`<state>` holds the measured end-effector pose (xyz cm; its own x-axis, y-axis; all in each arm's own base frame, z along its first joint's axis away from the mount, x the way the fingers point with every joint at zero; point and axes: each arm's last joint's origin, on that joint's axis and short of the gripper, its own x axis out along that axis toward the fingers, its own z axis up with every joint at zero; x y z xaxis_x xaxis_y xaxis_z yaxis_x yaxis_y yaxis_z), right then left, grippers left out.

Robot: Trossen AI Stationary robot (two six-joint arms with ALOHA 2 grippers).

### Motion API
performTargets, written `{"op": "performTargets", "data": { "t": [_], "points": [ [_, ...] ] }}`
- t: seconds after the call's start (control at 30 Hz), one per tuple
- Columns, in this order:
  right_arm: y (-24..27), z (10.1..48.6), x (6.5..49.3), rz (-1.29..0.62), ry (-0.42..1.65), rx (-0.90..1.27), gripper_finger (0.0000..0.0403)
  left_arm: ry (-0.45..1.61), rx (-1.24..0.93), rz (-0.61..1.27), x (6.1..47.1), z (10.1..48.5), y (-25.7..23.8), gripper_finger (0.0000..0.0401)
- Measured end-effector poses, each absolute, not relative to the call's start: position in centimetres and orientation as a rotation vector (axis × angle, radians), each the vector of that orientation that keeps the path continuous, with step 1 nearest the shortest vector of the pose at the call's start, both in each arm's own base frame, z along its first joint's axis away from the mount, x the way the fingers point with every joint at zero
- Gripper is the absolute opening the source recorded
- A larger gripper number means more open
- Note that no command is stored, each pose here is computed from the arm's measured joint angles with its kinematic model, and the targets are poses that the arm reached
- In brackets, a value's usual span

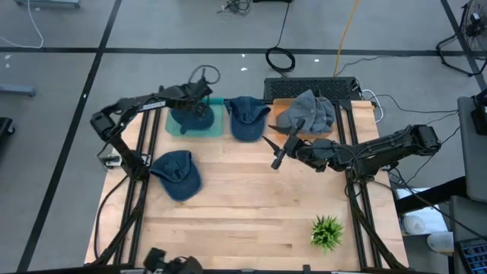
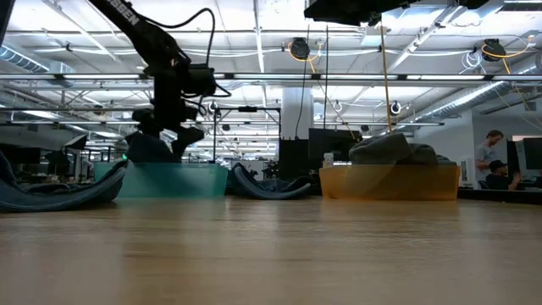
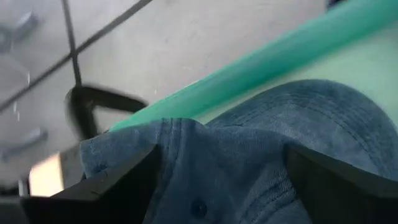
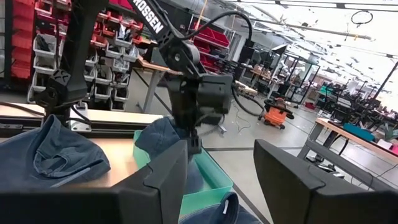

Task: Pick & Place hat
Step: Put the right dark blue cap into the blue bin

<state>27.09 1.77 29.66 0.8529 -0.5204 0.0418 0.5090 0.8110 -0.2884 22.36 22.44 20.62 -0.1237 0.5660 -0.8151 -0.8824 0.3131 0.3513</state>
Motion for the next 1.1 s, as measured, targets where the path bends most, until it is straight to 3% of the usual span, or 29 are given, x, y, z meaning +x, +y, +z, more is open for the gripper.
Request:
{"op": "performTargets", "data": {
  "t": [0.47,1.1],
  "points": [
    [0.9,29.4,27.1,-0.578,0.076,-0.324,0.0174,1.215,-0.107,0.991,25.6,20.6,19.6,0.0351],
    [0.3,28.5,26.9,-0.599,0.073,-0.289,0.0178,1.194,-0.148,1.106,25.3,20.6,19.5,0.0352]
  ]
}}
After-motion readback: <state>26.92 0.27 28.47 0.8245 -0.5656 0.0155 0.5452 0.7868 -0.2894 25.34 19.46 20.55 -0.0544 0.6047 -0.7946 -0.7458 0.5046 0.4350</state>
